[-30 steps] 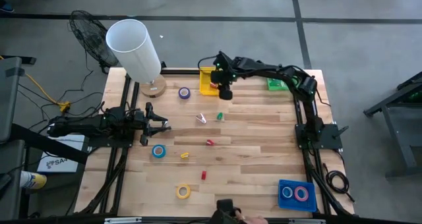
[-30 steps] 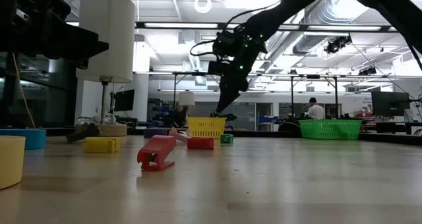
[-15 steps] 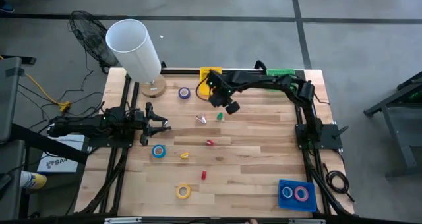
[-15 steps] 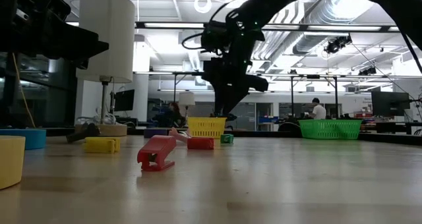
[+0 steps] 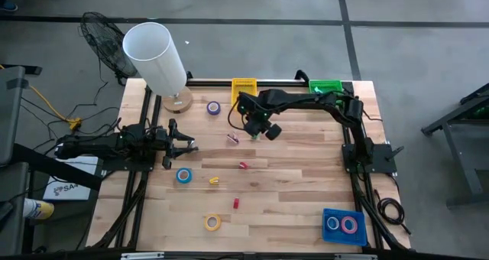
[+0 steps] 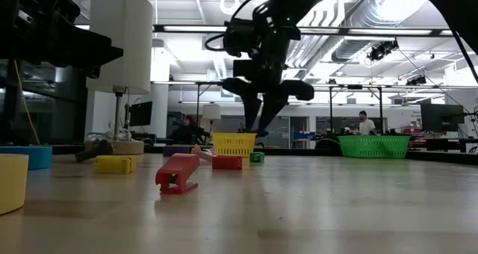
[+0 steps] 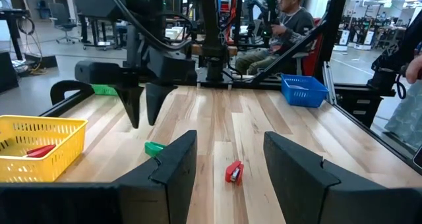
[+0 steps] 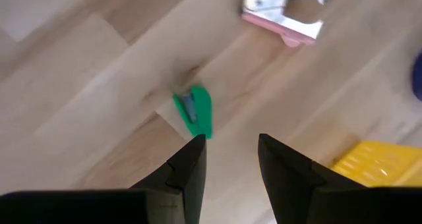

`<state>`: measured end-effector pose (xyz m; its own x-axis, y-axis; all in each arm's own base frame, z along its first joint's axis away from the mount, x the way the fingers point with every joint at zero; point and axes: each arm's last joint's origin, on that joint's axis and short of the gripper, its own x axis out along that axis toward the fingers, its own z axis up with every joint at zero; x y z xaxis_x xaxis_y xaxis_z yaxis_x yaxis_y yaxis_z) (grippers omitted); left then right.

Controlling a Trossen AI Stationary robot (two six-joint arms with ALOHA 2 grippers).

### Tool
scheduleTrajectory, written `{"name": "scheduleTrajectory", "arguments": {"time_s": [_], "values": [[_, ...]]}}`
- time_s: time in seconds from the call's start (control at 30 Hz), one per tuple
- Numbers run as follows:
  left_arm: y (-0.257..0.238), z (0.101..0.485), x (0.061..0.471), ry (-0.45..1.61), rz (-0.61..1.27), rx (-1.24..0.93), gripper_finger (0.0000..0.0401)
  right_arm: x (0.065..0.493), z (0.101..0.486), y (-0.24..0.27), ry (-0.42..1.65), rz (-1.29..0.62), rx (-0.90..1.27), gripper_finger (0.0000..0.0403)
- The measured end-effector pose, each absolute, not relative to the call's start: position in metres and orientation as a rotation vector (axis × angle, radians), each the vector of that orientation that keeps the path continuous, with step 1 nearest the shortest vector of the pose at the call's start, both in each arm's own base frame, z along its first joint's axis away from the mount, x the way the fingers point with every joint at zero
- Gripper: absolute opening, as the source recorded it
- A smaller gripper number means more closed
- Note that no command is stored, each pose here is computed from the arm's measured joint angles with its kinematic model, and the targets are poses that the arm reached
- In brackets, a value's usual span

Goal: Pick and place Stapler, Stapler remover, tape
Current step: Put the green stapler into the yellow bin

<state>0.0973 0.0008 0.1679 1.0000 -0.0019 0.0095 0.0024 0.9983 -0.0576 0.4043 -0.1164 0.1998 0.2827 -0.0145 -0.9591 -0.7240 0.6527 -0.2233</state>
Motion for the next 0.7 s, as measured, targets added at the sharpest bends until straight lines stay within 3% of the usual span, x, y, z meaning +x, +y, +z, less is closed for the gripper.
{"name": "scheduleTrajectory", "arguments": {"time_s": [0.7], "values": [[0.001,0.168,0.097,-0.009,-0.003,-0.058,0.0175,0.408,0.176,-0.116,1.253,0.618,-0.767,0.0129]]}}
